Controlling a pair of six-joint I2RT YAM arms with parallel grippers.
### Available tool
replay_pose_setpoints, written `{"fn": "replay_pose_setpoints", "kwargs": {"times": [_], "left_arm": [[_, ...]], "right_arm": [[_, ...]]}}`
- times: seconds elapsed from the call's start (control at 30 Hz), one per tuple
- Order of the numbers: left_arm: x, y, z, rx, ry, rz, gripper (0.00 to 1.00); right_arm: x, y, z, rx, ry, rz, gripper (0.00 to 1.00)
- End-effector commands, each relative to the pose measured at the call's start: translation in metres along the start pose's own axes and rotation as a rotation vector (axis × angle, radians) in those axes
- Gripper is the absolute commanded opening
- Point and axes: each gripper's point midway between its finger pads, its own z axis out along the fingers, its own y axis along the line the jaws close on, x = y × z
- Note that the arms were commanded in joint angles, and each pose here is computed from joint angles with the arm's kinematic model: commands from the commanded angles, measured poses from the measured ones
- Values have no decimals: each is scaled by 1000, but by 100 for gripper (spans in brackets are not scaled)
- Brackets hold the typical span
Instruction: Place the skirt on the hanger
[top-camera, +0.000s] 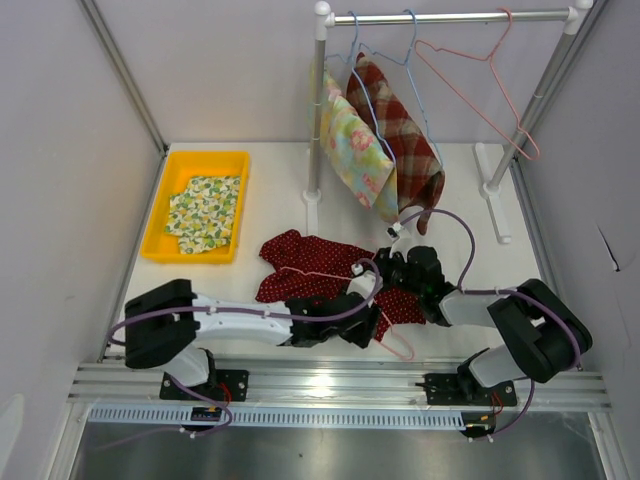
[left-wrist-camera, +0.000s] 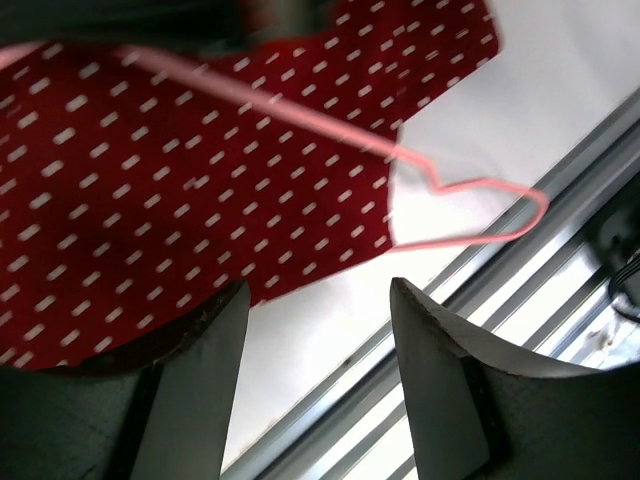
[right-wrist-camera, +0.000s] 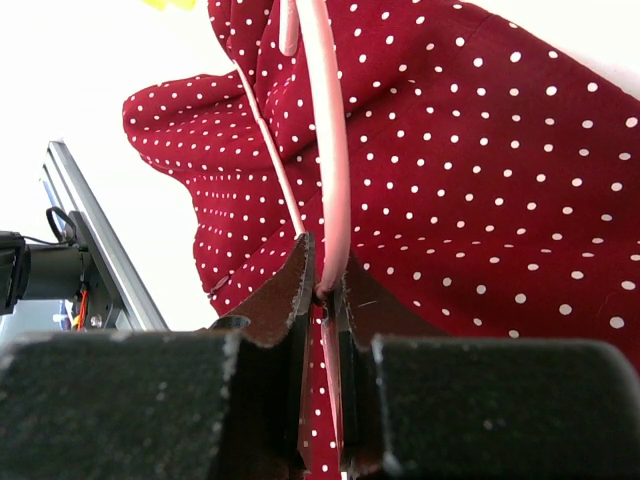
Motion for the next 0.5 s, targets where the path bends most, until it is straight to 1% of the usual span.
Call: {"fn": "replay_pose_setpoints", "kwargs": {"times": [0.0, 0.07, 0.13, 0.4, 0.47], "left_arm": [[-46, -33, 9, 41, -178, -19, 64], [-47, -39, 13, 45, -192, -11, 64], [-43, -40, 24, 31, -179, -2, 64], [-17, -35, 45, -59, -104, 57, 62], [-9, -31, 51, -84, -81, 69, 60]], "right_arm": [[5, -11, 2, 34, 23, -17, 0], [5, -10, 3, 30, 24, -17, 0], [6, -11, 3, 33, 25, -13, 0], [5, -14, 4, 28, 33, 1, 0], [5, -15, 6, 28, 36, 6, 0]]}}
